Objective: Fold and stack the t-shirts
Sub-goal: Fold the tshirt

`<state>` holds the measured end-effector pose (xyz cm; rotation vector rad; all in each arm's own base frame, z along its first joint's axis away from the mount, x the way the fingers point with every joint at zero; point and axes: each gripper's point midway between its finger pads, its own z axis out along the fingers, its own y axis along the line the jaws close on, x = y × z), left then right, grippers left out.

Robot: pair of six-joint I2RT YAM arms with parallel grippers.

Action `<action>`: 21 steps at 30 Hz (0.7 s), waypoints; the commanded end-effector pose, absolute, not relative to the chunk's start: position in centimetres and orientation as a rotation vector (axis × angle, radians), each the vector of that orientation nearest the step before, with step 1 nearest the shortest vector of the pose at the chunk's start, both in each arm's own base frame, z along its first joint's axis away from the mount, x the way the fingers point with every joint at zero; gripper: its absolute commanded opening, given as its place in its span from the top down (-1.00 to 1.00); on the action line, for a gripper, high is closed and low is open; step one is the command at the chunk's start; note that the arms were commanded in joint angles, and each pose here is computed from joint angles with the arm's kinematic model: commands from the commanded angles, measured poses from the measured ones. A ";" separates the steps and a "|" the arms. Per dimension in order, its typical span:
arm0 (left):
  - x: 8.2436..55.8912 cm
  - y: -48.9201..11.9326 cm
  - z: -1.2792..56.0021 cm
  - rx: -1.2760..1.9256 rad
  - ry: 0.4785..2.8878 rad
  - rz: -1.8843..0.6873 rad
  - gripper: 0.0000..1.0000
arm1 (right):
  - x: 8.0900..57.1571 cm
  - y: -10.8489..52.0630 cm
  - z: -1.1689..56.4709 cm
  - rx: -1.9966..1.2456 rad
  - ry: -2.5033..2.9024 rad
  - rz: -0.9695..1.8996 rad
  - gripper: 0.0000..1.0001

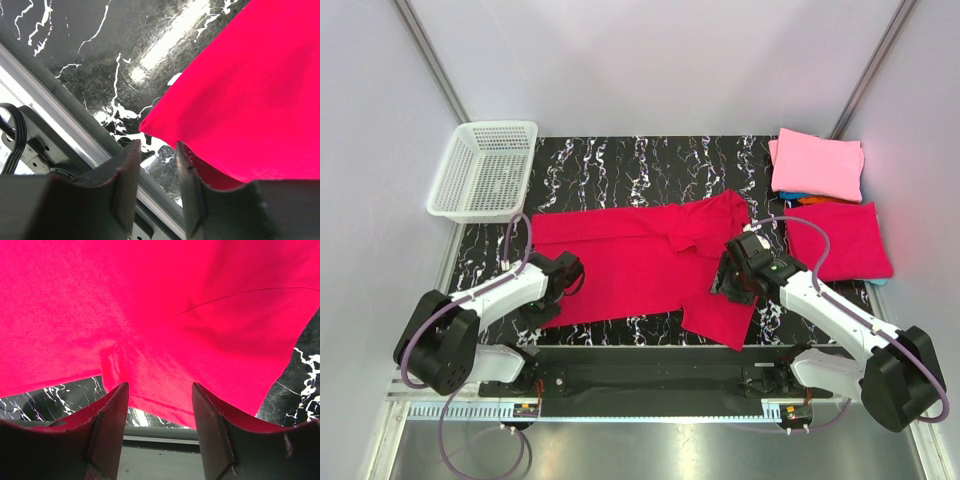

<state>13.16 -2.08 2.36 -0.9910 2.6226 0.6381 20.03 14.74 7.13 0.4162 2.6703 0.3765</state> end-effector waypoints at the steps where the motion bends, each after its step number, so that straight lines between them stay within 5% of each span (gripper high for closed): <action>1: 14.9 -1.8 3.2 -0.980 2.538 0.635 0.14 | 20.2 15.3 7.9 0.380 2.653 0.417 -0.22; 6: 15.1 -1.9 3.0 -0.973 2.532 0.590 -0.04 | 20.2 15.4 7.9 0.373 2.653 0.420 -0.22; 14: 15.0 -2.4 1.3 -0.990 2.594 0.518 0.27 | 20.0 14.6 7.9 0.384 2.648 0.382 -0.25; 21: 14.9 -1.9 1.4 -0.971 2.599 0.538 0.16 | 20.1 14.5 8.4 0.395 2.635 0.378 -0.26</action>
